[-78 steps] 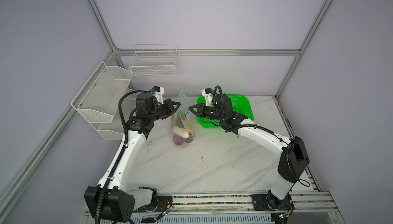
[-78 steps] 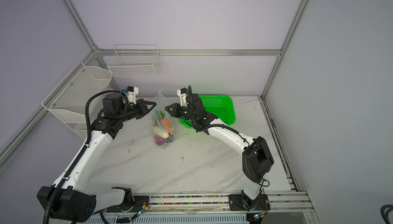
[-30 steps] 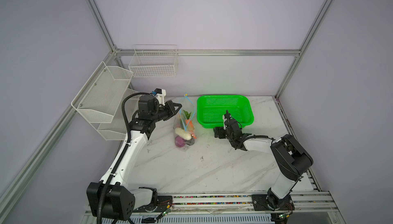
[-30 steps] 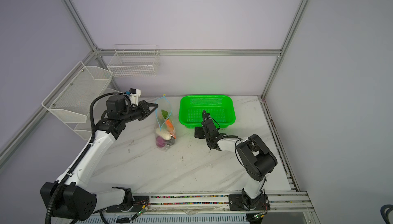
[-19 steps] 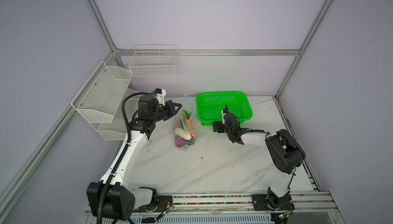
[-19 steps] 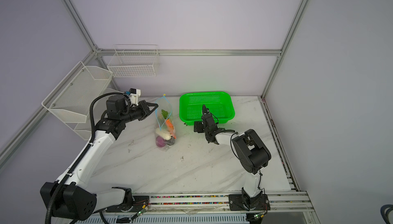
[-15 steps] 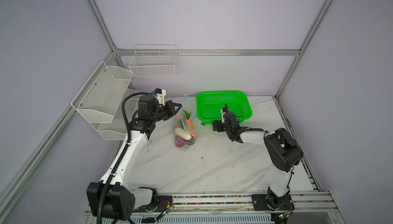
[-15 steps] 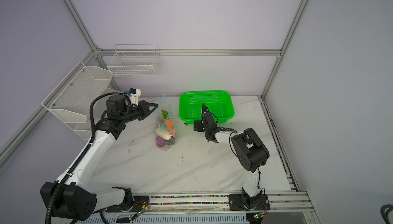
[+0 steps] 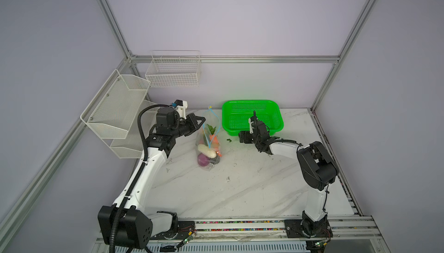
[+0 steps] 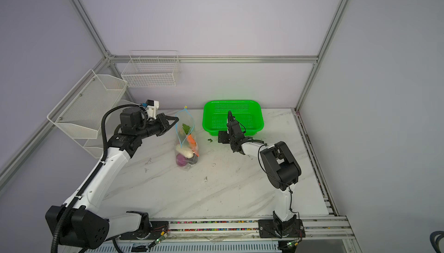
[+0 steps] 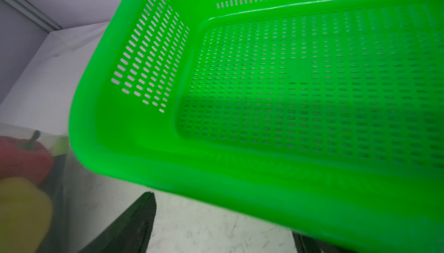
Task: Place the food in the zip-top bag and seal the zipper
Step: 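Move the right gripper back to the bag and grasp the blue zipper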
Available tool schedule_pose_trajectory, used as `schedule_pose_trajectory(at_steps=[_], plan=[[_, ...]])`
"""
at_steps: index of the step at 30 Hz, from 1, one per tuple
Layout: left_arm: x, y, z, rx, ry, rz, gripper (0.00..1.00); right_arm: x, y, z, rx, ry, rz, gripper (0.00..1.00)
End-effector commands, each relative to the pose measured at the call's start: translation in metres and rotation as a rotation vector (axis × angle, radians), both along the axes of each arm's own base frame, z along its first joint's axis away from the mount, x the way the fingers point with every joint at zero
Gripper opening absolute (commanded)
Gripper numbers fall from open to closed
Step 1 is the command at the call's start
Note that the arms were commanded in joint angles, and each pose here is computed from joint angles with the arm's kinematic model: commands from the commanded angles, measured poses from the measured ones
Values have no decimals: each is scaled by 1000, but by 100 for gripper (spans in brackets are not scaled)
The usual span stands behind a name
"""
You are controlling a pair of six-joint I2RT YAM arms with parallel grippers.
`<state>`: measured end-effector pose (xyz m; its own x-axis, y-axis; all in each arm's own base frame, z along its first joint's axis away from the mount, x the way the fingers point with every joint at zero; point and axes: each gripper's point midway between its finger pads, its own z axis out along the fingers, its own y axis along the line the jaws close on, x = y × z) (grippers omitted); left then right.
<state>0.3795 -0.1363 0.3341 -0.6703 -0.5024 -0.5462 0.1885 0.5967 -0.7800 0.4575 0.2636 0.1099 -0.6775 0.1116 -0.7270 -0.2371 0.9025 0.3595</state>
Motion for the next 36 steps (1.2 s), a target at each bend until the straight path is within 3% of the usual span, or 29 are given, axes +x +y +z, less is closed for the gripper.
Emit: schedule_pose_trajectory(at_steps=[1,6,9,13,27,36], plan=[[-1,0,7,-17,-36,-15,0,-32,17,64,222,92,31,84],[-4,-1,8,-19,-40,-16,0,-73,59,147,459,93,138,82],[-4,-1,10,-22,-43,-16,0,-86,91,179,460,84,232,81],[-3,-1,12,-24,-46,-13,0,-90,109,205,516,84,253,77],[-1,-4,10,-17,-44,-18,0,-83,150,195,467,131,283,63],[-1,-3,4,-11,-34,-13,0,-85,154,187,506,158,291,38]])
